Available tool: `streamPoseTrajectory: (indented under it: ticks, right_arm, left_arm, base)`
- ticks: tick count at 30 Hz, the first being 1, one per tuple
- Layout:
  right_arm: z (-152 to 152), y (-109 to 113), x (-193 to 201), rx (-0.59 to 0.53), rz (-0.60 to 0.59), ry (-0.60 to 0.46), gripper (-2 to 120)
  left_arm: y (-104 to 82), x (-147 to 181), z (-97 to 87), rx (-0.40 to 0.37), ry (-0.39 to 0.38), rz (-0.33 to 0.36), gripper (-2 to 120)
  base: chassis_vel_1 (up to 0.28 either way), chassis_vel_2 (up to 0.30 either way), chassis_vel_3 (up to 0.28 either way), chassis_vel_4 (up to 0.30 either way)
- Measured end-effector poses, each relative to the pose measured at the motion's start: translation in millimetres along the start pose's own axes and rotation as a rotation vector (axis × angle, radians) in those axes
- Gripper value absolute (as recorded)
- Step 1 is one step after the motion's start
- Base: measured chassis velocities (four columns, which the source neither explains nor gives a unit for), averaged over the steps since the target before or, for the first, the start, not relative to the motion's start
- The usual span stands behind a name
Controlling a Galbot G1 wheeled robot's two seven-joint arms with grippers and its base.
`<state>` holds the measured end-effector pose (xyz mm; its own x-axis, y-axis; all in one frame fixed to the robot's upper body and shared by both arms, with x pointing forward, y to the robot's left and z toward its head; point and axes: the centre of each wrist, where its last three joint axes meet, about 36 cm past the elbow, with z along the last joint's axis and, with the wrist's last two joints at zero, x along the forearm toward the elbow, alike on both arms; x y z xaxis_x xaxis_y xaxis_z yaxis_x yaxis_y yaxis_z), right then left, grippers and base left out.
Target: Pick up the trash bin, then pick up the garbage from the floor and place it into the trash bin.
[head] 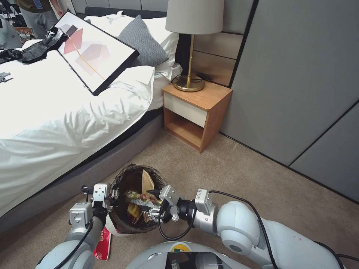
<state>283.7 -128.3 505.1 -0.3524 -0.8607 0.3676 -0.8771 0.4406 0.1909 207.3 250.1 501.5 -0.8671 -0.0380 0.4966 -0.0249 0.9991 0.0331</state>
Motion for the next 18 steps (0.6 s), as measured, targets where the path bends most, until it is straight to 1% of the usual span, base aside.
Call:
streamPoseTrajectory:
  ticks: [2,3,5,6,9,13,16,18]
  right_arm:
    - [-2.2,0.0,1.1,-0.055,0.007,0.000,72]
    - [-2.2,0.0,1.1,-0.055,0.007,0.000,72]
    - [-6.9,-1.8,4.5,-0.079,0.011,-0.007,84]
    - [-6.9,-1.8,4.5,-0.079,0.011,-0.007,84]
    - [-10.7,-3.4,8.0,-0.080,0.021,-0.022,96]
    - [-17.1,-4.9,12.8,-0.080,0.033,-0.049,100]
    - [-34.0,-8.5,26.8,-0.074,0.059,-0.118,100]
    - [-38.0,-9.2,30.7,-0.070,0.067,-0.135,100]
  left_arm:
    - [-0.2,-0.1,0.0,0.001,0.000,0.003,7]
    - [-0.2,-0.1,0.0,0.001,0.000,0.003,7]
    - [-0.5,-0.2,-0.2,0.001,-0.001,0.005,7]
    - [-0.5,-0.2,-0.2,0.001,-0.001,0.005,7]
    - [-0.9,-0.3,-0.2,0.003,-0.001,0.007,7]
    - [-0.7,-0.3,-0.3,0.002,-0.002,0.007,7]
    - [-0.4,-0.5,-0.7,0.002,-0.003,0.006,7]
    - [-0.4,-0.6,-0.8,0.002,-0.004,0.006,7]
  base:
    - [0.000,0.000,0.000,0.000]
    - [0.000,0.000,0.000,0.000]
    - [0.000,0.000,0.000,0.000]
    - [0.000,0.000,0.000,0.000]
    - [0.000,0.000,0.000,0.000]
    - [0.000,0.000,0.000,0.000]
    - [0.000,0.000,0.000,0.000]
    - [0.000,0.000,0.000,0.000]
